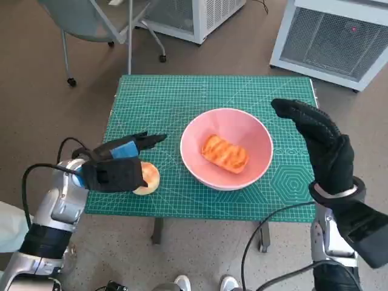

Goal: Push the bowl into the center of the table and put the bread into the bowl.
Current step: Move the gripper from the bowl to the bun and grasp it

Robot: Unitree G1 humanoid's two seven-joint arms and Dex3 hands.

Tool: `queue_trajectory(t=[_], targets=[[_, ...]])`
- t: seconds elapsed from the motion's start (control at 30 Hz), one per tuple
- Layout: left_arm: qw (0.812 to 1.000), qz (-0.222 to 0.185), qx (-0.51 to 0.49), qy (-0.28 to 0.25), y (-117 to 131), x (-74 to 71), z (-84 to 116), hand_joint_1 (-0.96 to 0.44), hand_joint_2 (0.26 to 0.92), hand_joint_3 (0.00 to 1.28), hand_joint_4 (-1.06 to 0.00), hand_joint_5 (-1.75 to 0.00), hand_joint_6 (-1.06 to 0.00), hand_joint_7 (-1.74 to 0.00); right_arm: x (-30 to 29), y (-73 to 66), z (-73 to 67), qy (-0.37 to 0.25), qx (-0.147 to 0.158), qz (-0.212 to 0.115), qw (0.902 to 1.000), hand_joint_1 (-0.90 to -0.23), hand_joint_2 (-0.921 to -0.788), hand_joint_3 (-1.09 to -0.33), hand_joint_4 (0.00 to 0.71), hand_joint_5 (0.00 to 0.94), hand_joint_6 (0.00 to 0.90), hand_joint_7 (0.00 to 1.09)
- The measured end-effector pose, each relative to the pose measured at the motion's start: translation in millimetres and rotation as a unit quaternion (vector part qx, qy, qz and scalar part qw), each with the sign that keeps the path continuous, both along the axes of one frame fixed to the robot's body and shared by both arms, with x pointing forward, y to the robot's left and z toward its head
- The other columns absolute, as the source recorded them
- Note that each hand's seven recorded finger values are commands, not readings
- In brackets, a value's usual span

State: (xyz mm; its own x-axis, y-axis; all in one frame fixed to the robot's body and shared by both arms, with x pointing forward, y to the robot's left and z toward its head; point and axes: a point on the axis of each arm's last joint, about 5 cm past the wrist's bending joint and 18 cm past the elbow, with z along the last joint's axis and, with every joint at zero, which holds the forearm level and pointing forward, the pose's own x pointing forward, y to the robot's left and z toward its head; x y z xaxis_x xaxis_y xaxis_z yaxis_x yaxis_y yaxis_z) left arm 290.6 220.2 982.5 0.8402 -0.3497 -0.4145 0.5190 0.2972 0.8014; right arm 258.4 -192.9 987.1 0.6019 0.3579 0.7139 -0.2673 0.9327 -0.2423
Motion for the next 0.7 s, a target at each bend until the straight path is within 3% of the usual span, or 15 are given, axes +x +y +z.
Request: queue_trajectory(t=[0.7], targets=[[0.994, 0.033, 0.087, 0.063, 0, 1.4, -22, -0.28, 0.730, 0.00, -0.06, 0.00, -0.19, 0.00, 1.1, 0.6, -2.5, 0.007, 0.000, 0.001, 1.0000, -0.587, -0.921, -0.734, 0.107, 0.000, -0.001, 0.36]])
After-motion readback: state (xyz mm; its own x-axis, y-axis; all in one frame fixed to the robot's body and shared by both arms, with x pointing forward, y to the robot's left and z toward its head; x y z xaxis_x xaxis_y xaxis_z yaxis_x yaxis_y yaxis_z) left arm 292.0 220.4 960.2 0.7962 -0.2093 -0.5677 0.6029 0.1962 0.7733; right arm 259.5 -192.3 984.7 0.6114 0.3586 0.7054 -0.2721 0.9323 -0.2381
